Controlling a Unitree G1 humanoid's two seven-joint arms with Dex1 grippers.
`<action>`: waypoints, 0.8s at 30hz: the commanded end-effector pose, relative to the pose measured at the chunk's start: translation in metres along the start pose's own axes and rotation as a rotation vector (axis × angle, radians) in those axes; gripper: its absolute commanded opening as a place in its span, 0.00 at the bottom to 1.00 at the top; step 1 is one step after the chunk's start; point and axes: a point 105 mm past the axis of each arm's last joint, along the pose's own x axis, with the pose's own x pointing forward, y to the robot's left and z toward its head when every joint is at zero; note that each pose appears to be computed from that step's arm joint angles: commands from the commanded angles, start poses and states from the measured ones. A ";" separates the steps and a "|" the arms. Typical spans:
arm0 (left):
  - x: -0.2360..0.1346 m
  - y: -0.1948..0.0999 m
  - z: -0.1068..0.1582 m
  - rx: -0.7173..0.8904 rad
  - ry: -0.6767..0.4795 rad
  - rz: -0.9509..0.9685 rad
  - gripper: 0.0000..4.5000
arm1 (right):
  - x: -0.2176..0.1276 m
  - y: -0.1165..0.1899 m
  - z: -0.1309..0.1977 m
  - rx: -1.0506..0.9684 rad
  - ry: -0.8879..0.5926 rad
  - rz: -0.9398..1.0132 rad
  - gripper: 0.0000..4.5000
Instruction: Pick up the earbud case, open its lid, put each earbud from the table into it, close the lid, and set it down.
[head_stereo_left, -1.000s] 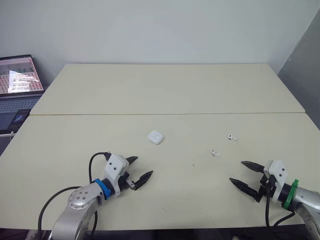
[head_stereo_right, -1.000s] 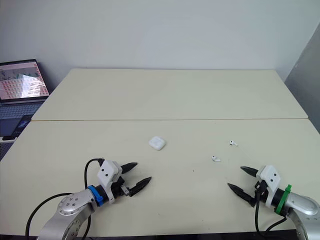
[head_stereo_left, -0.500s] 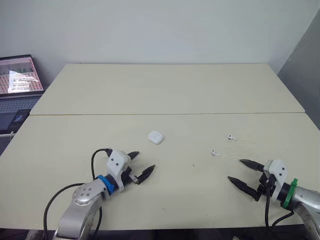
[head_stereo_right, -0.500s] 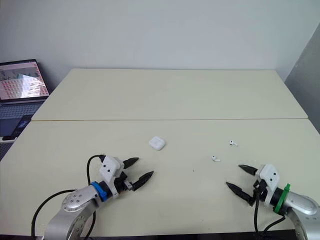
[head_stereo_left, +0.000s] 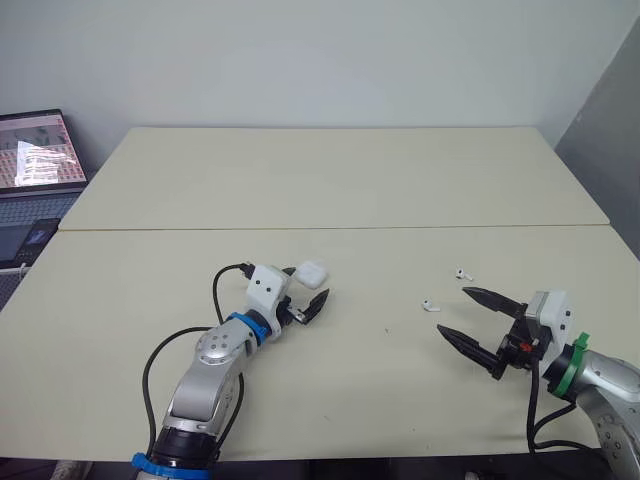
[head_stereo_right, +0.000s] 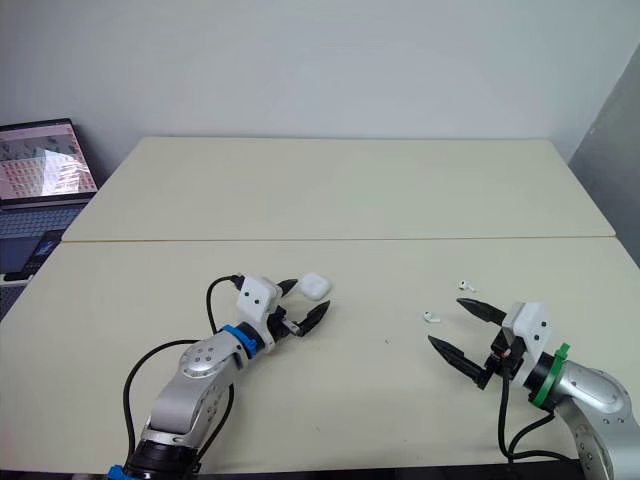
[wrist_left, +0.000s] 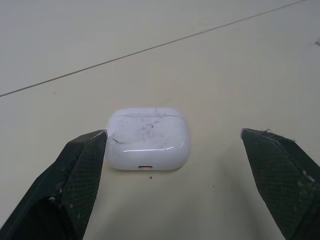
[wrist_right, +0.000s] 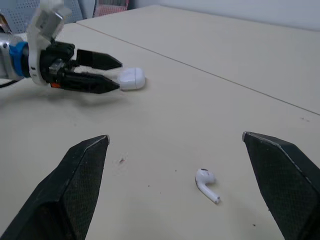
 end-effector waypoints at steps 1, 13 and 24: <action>0.005 0.008 0.015 0.042 -0.049 0.024 1.00 | 0.002 0.002 0.015 -0.028 -0.044 0.004 1.00; 0.021 0.011 0.004 0.078 0.030 -0.040 1.00 | 0.000 0.002 0.012 -0.032 -0.028 -0.012 1.00; 0.021 0.005 0.003 0.066 0.065 -0.048 0.77 | -0.004 0.001 0.009 -0.040 -0.008 -0.021 1.00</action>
